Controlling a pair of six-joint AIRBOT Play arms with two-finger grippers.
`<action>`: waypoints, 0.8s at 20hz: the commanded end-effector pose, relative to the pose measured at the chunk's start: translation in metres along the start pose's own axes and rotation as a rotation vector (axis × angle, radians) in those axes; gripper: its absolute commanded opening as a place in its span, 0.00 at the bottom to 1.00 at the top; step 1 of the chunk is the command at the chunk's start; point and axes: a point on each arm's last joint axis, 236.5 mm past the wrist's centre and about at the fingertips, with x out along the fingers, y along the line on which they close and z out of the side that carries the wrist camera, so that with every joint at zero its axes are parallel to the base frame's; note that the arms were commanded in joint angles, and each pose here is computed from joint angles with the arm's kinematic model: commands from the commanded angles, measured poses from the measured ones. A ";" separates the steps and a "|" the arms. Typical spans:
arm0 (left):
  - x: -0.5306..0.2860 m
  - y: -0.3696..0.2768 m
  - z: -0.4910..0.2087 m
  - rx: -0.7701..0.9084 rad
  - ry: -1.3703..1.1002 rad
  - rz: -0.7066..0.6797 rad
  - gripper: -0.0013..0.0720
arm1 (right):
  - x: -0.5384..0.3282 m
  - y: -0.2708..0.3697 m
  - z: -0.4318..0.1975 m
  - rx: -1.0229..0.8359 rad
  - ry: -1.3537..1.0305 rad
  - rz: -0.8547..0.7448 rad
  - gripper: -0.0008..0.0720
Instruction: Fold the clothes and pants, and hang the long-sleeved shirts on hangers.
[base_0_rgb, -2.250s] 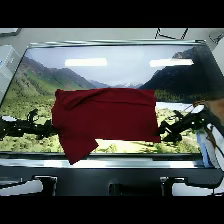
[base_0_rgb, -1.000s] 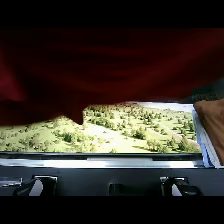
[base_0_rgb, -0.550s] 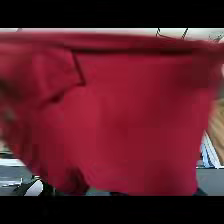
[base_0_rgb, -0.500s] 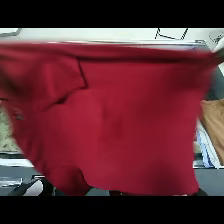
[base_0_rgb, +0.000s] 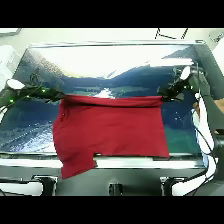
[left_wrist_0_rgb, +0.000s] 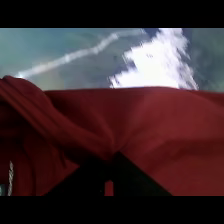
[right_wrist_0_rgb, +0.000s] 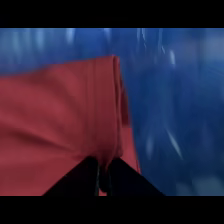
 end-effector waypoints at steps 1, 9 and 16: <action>0.021 0.008 0.054 0.044 -0.176 0.029 0.05 | 0.006 -0.010 0.071 0.170 -0.250 0.099 0.06; 0.070 -0.014 0.071 0.136 -0.288 0.051 0.05 | 0.021 0.002 0.095 0.188 -0.330 0.159 0.06; 0.028 -0.019 0.085 0.103 -0.231 -0.002 0.05 | -0.013 -0.020 0.091 0.111 -0.253 0.115 0.06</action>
